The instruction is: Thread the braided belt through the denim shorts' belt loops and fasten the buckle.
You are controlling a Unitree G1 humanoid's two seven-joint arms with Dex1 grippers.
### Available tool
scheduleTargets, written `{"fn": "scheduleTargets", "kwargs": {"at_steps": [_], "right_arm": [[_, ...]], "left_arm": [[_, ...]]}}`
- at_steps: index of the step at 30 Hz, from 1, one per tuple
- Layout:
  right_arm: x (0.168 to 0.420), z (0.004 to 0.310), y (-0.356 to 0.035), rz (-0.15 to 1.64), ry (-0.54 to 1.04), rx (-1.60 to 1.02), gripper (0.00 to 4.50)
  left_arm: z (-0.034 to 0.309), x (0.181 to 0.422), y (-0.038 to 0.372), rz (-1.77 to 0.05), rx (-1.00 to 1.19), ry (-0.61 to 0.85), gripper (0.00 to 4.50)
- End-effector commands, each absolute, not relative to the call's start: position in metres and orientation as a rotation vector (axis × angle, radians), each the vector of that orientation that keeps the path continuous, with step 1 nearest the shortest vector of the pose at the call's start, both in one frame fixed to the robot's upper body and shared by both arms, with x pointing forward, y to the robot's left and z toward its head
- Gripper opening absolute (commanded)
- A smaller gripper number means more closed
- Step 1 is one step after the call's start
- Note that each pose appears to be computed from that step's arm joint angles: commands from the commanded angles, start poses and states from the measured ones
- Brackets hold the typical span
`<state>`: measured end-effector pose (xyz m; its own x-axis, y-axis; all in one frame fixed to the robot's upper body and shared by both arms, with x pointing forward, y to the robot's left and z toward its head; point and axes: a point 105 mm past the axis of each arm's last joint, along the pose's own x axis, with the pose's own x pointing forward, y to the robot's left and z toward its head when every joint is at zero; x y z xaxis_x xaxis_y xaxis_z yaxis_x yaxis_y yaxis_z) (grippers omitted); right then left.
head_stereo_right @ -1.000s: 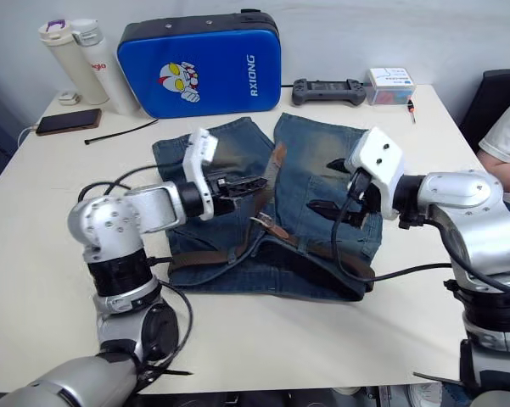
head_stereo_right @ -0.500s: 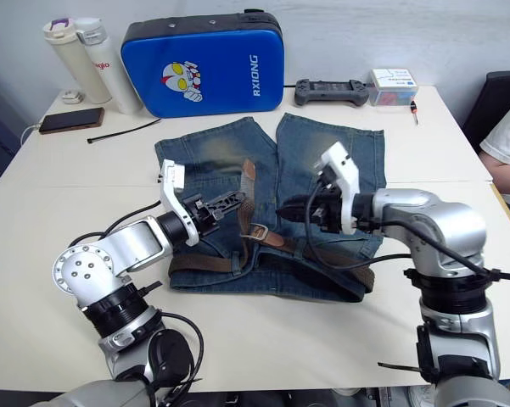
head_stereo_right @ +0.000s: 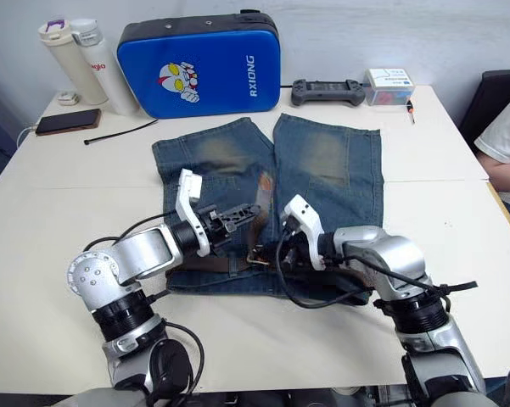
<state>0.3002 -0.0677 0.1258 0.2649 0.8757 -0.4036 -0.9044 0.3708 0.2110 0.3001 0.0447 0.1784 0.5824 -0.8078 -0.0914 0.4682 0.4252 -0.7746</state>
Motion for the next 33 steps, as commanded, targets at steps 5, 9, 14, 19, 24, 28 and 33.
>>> {"fn": "scheduleTargets", "kwargs": {"at_steps": [5,9,14,19,24,28,33], "right_arm": [[0.306,0.087,-0.097,1.100,0.613,-0.315,0.03],[0.308,0.090,-0.108,1.073,0.616,-0.357,0.03],[0.307,0.095,-0.103,1.111,0.590,-0.359,0.03],[0.308,0.105,-0.093,1.154,0.546,-0.347,0.03],[0.308,0.119,-0.084,1.207,0.492,-0.289,0.03],[0.310,0.116,-0.084,1.207,0.504,-0.301,0.03],[0.314,0.122,-0.075,1.234,0.474,-0.248,0.03]], "left_arm": [[0.194,0.291,0.049,-0.916,-0.805,0.450,0.00],[0.201,0.300,0.077,-0.830,-0.865,0.412,0.00],[0.195,0.298,0.092,-0.773,-0.910,0.426,0.00],[0.184,0.295,0.086,-0.757,-0.935,0.458,0.00],[0.180,0.293,0.085,-0.739,-0.954,0.461,0.00],[0.179,0.293,0.088,-0.730,-0.953,0.460,0.00],[0.179,0.294,0.096,-0.702,-0.953,0.448,0.00]]}}
